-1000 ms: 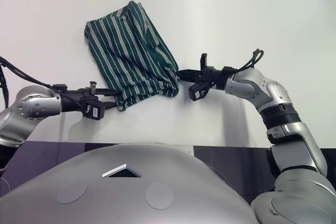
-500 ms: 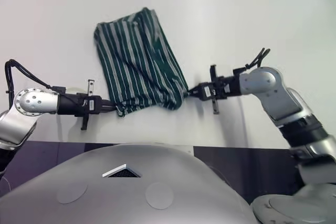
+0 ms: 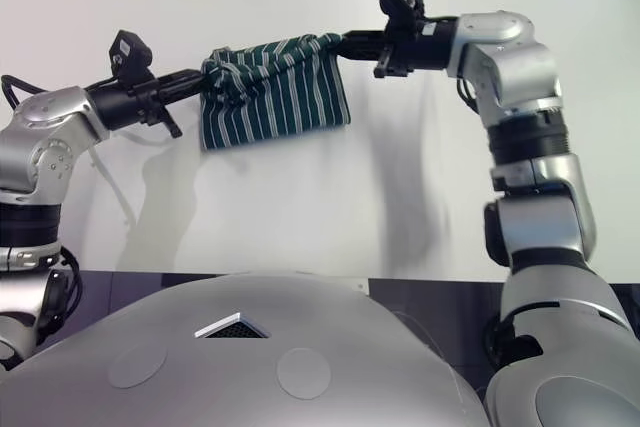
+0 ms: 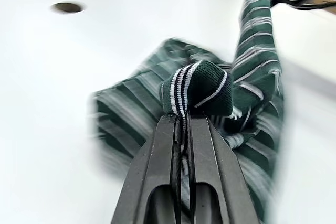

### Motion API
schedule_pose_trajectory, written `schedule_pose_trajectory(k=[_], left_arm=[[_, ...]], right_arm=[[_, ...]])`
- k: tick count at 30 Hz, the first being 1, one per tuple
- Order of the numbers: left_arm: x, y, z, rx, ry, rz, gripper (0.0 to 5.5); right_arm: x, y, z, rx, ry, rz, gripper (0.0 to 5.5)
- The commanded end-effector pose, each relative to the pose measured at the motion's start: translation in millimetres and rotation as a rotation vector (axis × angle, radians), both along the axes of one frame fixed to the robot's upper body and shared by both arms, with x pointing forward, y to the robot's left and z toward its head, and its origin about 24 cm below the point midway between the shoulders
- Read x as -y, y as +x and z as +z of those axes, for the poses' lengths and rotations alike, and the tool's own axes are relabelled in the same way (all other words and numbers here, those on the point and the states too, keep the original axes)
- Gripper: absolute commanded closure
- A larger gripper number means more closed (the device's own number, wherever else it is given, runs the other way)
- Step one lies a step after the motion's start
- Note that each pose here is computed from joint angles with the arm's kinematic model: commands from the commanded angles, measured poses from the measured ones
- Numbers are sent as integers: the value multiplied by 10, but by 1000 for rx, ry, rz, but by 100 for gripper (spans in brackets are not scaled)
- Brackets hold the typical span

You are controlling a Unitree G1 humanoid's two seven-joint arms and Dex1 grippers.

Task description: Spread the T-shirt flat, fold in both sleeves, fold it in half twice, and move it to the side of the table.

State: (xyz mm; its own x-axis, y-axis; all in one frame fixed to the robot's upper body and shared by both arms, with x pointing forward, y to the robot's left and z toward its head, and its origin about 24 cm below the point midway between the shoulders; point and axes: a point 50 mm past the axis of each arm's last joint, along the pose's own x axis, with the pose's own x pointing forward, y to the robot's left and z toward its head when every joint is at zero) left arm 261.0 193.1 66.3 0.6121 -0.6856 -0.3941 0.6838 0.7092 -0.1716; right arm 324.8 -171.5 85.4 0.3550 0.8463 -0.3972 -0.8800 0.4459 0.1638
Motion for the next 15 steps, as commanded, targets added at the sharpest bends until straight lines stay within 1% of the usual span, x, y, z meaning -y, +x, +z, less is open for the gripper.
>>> schedule_pose_trajectory(k=[1,6,7,9,11,14,15], left_arm=[[-24,127,-29,26,40,107,550],[-14,276,-74,32,0,246,550],[-1,308,-76,28,-32,277,518],[11,361,-95,11,-85,340,491],[20,404,-136,-10,-128,413,460],[15,442,-222,-28,-145,526,453],[2,450,-235,-12,-146,564,453]], right_arm=[[-82,206,35,53,26,-101,550],[-95,343,-86,22,-18,-230,550],[-95,359,-130,3,-37,-261,517],[-115,386,-178,-28,-28,-313,491],[-167,446,-132,-27,66,-388,455],[-126,581,57,52,256,-580,448],[-158,580,122,92,307,-567,448]])
